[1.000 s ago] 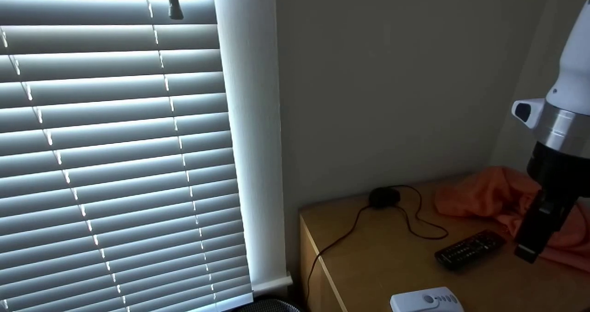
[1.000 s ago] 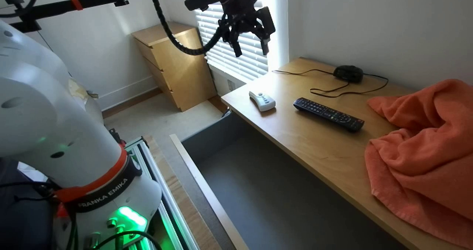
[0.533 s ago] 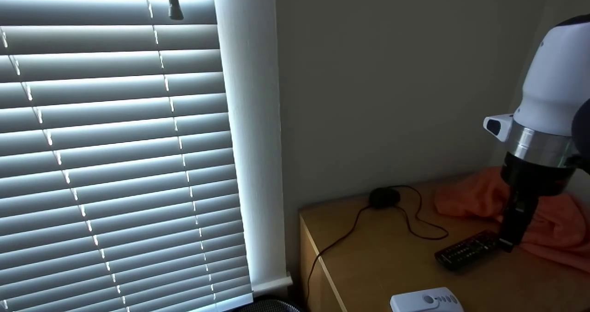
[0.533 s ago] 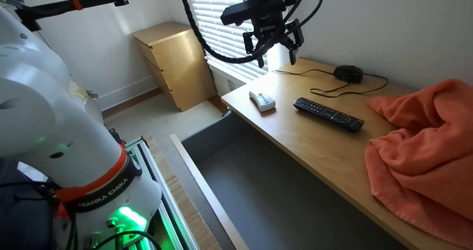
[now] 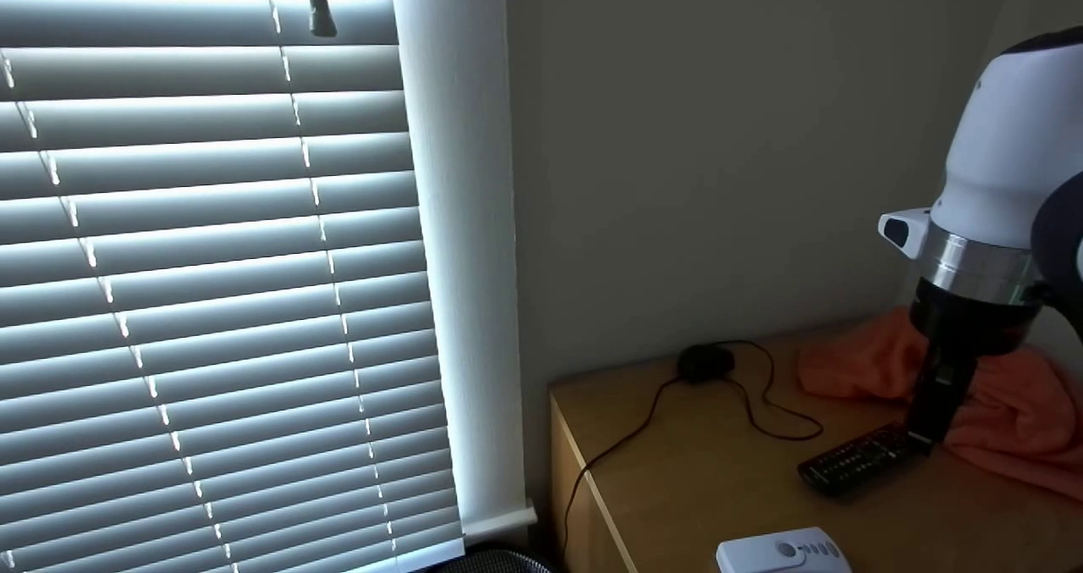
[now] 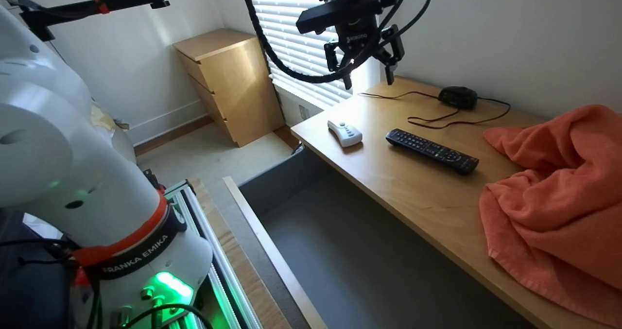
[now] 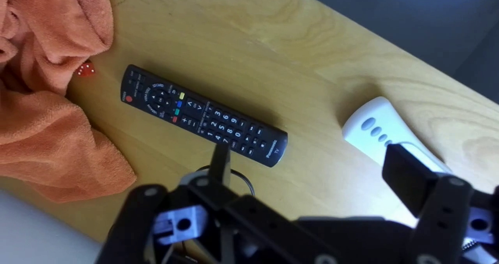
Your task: Turn the black remote control to the right.
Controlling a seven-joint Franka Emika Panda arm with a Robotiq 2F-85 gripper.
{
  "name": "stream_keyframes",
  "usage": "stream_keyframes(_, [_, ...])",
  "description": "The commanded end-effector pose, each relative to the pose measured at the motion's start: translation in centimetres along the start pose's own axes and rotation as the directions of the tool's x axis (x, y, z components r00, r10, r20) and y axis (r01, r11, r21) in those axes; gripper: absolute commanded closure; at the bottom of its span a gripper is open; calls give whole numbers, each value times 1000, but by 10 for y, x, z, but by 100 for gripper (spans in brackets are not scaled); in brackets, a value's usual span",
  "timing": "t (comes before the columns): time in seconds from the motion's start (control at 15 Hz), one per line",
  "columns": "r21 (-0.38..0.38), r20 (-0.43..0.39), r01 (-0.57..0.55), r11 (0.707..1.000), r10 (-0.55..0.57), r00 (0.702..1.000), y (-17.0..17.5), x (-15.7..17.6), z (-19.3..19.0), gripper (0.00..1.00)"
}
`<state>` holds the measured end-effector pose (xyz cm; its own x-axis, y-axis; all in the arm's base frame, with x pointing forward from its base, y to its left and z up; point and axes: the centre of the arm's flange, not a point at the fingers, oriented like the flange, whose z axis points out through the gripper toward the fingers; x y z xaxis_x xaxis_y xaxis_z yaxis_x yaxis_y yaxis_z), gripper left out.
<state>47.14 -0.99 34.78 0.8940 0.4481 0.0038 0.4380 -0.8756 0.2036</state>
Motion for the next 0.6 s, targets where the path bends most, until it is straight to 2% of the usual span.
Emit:
stream_keyframes(0.0, [-11,-2,96,995,-96,995,27,26,34,0])
stream_keyframes(0.13, [32,0,179,983,-179,984,41,34,53,0])
stream_keyframes(0.33, [49,37,268,962,-270,962,54,42,81,0])
stream_keyframes(0.53, [71,34,325,943,-328,944,64,48,102,0])
